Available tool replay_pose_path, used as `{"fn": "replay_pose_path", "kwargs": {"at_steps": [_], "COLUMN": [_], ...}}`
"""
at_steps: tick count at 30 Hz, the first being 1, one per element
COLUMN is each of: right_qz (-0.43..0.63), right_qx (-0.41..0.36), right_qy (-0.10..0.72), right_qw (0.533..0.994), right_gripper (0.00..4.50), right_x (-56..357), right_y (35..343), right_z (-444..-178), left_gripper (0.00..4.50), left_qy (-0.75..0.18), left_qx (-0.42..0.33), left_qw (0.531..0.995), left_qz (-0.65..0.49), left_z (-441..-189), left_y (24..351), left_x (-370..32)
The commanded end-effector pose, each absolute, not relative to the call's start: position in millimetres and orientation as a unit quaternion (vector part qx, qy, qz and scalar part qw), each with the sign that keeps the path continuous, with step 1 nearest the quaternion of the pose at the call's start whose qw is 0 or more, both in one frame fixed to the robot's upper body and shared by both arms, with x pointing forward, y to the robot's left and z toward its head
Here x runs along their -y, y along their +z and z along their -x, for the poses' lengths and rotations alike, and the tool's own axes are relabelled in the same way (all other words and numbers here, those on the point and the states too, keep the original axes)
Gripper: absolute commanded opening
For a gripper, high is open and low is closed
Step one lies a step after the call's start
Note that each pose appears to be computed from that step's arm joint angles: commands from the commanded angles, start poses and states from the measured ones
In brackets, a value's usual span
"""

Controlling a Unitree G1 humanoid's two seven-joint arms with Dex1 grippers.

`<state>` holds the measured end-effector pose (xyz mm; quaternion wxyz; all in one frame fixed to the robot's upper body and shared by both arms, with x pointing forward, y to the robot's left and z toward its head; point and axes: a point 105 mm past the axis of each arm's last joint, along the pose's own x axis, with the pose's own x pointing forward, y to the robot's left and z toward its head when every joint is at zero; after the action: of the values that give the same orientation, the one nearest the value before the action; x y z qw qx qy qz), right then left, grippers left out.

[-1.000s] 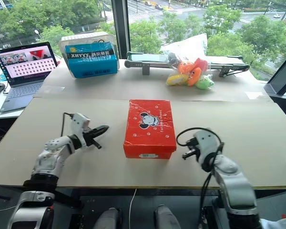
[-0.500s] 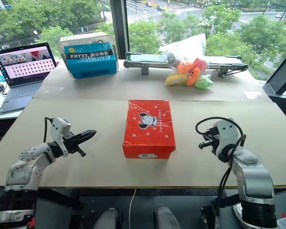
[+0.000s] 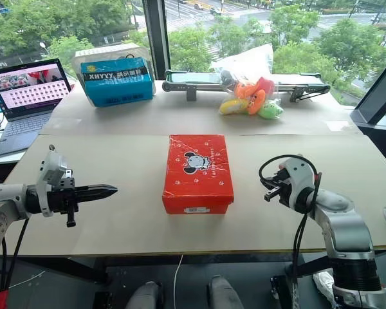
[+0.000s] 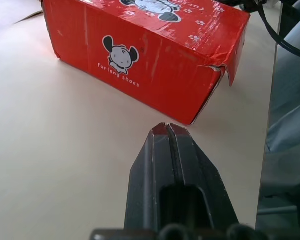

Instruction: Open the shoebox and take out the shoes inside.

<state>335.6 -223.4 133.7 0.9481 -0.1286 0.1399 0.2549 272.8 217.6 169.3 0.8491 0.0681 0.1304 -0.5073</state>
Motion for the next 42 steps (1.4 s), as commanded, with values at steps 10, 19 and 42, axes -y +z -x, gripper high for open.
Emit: {"fn": "replay_pose_path", "kwargs": {"at_steps": [10, 19, 42], "right_qz": [0.151, 0.152, 0.128], "right_qx": [-0.095, -0.103, 0.027], "right_qy": [0.347, 0.364, 0.499], "right_qw": [0.921, 0.913, 0.857], "right_gripper": [2.15, 0.02, 0.02], "right_x": [174.4, 161.0, 91.5], "right_y": [154.6, 146.2, 260.7], "right_z": [-348.0, -350.0, -330.1], "left_gripper": [0.00, 0.00, 0.00], "left_qy": [-0.513, -0.511, -0.517], "left_qx": [-0.115, -0.113, -0.118], "left_qw": [0.846, 0.847, 0.843], "left_qz": [-0.090, -0.093, -0.091], "left_z": [-273.9, -272.7, -256.0], "left_y": [179.1, 182.0, 193.5], "left_x": [-211.5, -211.2, -222.5]}}
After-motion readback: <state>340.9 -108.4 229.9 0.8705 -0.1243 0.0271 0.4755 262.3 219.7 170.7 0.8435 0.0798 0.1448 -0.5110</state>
